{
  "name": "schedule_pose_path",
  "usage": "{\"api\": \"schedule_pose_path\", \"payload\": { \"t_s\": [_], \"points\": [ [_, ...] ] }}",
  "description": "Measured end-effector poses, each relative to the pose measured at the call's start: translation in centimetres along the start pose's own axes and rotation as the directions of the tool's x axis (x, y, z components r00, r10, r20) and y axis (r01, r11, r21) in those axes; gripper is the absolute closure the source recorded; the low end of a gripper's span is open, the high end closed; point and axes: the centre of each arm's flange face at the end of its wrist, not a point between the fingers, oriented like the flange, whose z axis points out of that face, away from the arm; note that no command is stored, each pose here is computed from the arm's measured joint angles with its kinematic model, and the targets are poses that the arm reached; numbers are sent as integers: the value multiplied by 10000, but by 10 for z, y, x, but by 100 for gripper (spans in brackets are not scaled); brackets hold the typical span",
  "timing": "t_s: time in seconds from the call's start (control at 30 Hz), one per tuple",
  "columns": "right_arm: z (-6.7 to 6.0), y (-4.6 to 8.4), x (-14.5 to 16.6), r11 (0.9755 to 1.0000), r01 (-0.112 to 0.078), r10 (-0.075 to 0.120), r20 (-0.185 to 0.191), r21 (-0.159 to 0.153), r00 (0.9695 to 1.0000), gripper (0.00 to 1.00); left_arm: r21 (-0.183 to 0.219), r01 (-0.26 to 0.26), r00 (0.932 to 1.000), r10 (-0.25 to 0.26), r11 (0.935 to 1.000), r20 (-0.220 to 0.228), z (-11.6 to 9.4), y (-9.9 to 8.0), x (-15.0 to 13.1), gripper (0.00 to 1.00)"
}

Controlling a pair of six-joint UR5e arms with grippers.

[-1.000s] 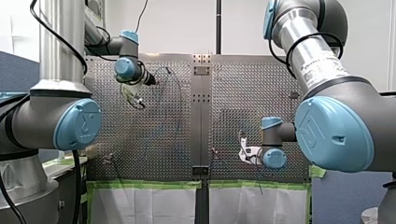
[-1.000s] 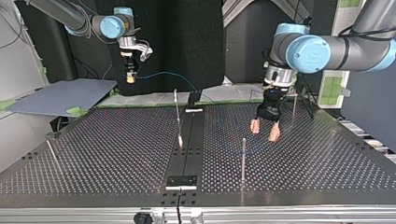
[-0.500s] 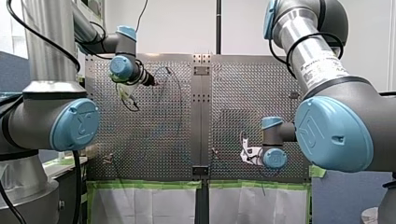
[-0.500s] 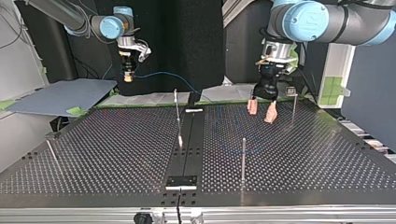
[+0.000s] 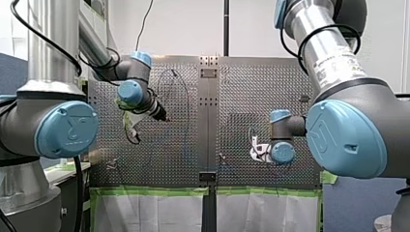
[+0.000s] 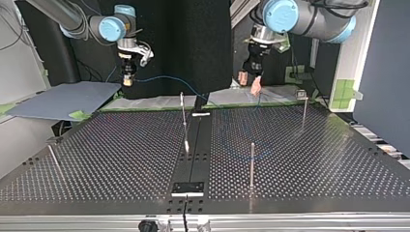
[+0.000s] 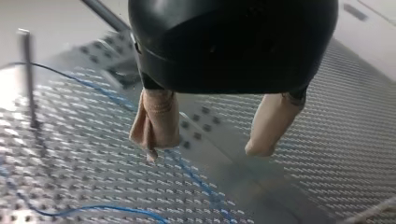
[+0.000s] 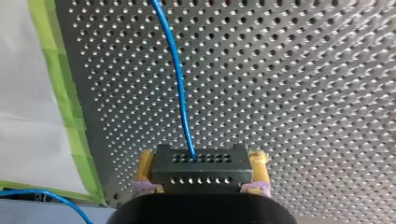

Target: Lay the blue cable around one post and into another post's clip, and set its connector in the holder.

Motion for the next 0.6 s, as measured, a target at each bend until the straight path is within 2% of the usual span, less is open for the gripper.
{"api": "schedule_pose_path", "payload": {
  "t_s": [0.13,0.33,0.47,0.6],
  "points": [
    [-5,-2,18,10000,22,-22,5,51,10000,100,-94,-493,9987,492,9987,-105,-10,5,22,0],
    [-10,-9,40,9996,33,-28,-155,264,9999,100,-231,-1257,9917,1250,9918,-285,-26,15,54,0],
    [-13,-14,43,9991,54,-47,-163,427,9999,100,-232,-1719,9840,1705,9848,-523,-35,21,74,0],
    [-14,-18,43,9984,53,-43,-171,569,9998,100,118,-2169,9718,2171,9761,-916,-42,24,96,0]
  ]
}}
